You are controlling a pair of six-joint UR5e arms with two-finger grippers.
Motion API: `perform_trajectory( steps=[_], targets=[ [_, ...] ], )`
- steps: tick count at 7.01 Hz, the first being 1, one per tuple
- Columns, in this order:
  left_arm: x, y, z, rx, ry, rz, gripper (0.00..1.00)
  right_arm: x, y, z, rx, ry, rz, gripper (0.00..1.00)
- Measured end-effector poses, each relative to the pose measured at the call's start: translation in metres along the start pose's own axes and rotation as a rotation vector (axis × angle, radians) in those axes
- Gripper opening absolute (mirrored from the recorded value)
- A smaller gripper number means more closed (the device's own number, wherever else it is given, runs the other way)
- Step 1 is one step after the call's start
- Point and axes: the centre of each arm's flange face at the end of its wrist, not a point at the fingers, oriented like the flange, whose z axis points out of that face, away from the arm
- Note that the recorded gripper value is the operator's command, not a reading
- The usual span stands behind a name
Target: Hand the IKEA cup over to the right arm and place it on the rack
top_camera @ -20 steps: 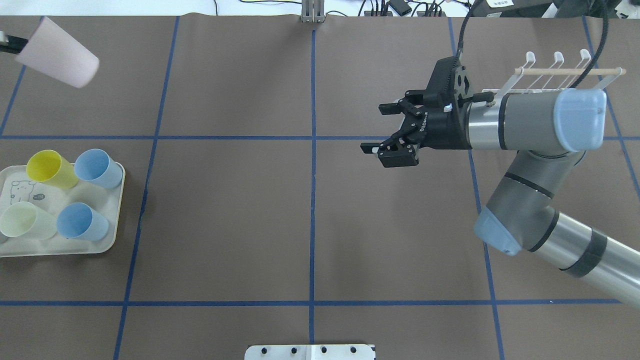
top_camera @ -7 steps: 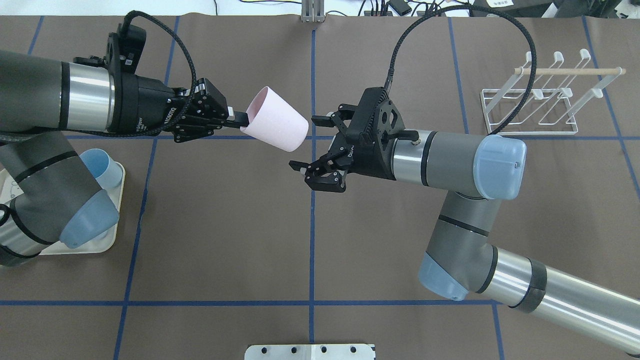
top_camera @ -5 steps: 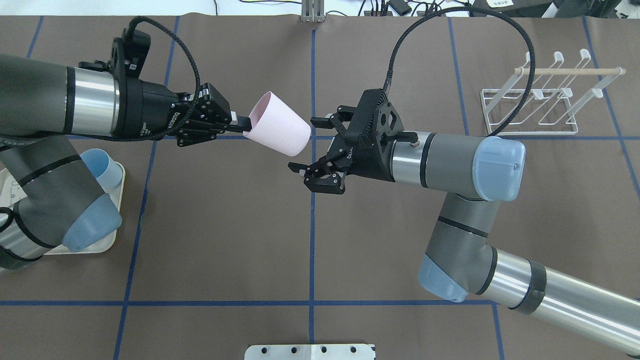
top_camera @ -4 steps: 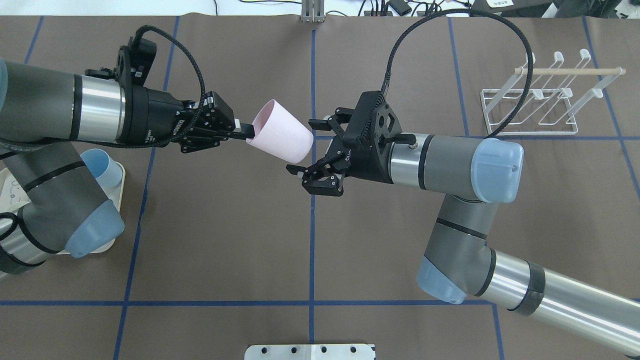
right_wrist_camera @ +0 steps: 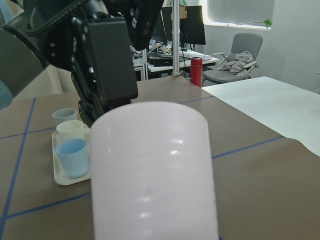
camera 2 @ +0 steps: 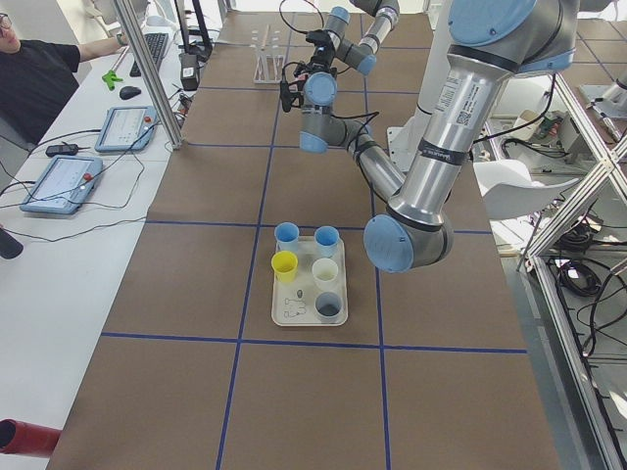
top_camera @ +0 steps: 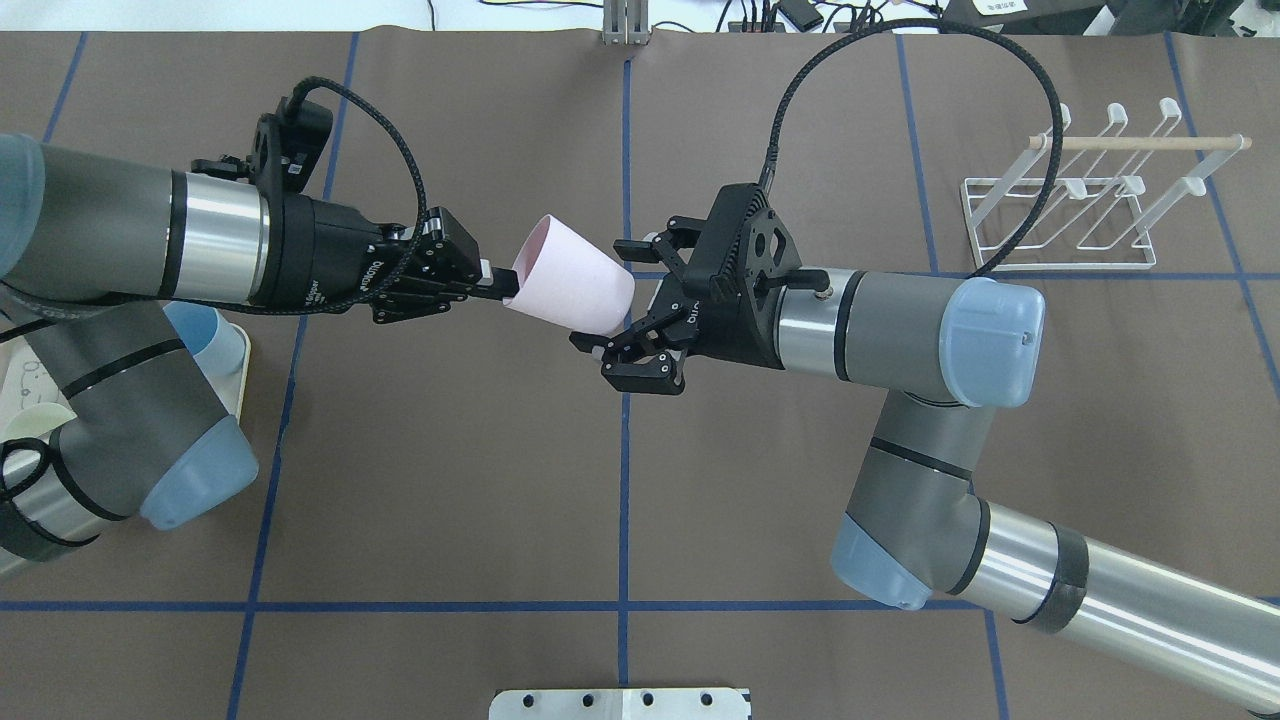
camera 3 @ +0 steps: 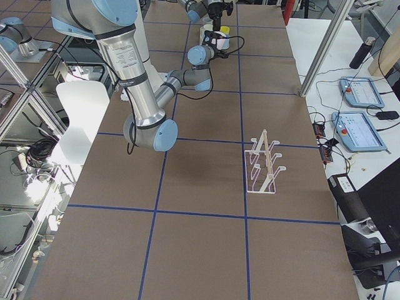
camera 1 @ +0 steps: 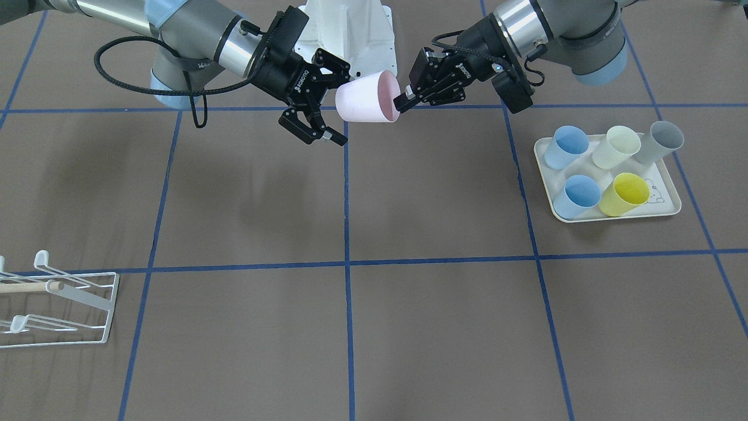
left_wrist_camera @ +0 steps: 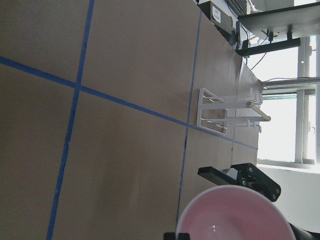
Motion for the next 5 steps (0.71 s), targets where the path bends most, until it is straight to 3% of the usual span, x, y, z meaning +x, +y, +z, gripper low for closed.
perform_trajectory(
  steps=[5],
  targets=[
    [0.0010, -0.0017, 0.0031, -0.001, -0.002, 0.013, 0.00, -0.0029, 0.0003, 0.0008, 0.000, -0.006, 0.001, 0.99]
  ],
)
